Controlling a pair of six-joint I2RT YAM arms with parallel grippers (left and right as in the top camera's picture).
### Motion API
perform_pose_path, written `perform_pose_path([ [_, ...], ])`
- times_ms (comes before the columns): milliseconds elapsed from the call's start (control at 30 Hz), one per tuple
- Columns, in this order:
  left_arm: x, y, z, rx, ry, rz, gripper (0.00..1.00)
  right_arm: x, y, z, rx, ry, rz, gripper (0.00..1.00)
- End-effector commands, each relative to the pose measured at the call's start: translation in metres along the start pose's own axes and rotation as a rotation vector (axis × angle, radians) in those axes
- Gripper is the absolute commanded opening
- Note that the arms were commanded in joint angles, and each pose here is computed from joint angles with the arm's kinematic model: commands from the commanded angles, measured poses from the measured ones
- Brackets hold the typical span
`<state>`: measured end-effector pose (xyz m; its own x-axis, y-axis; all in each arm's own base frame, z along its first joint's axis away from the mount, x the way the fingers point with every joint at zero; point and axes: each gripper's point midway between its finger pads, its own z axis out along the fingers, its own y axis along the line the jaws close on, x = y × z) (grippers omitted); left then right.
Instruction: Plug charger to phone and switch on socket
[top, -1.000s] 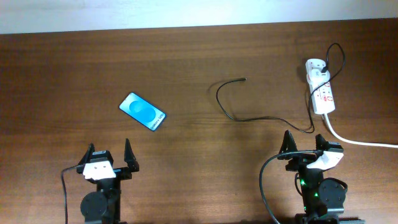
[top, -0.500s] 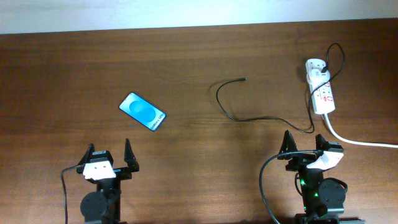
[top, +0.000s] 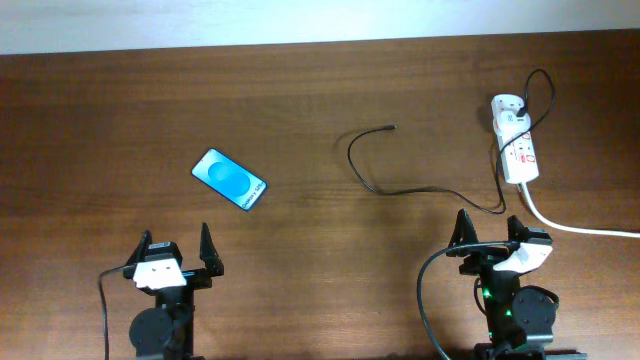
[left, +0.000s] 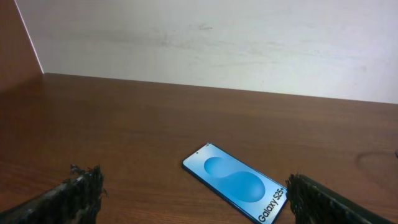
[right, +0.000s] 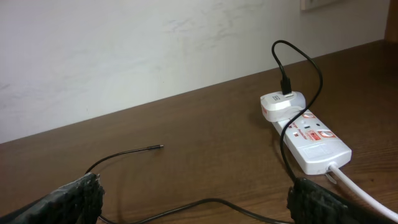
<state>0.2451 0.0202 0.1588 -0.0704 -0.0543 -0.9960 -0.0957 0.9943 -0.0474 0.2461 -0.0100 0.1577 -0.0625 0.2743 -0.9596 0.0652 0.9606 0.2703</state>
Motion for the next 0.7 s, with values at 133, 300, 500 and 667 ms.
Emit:
perform_pose_path([
  [133, 0.003, 0.002, 0.000, -0.011, 0.006, -0.013, 0.99, 0.003, 0.002, 0.000, -0.014, 0.003, -0.011, 0.99],
  [300, 0.003, 0.001, 0.000, -0.006, 0.006, -0.018, 0.99, 0.003, 0.002, 0.000, -0.014, 0.003, -0.011, 0.99],
  [500, -0.001, 0.000, 0.000, -0.003, -0.010, -0.018, 0.99, 0.003, 0.002, 0.000, -0.014, 0.003, -0.011, 0.99],
  [667, 0.000, -0.007, 0.000, 0.042, -0.006, -0.018, 0.99, 0.003, 0.002, 0.000, -0.014, 0.003, -0.011, 0.99],
])
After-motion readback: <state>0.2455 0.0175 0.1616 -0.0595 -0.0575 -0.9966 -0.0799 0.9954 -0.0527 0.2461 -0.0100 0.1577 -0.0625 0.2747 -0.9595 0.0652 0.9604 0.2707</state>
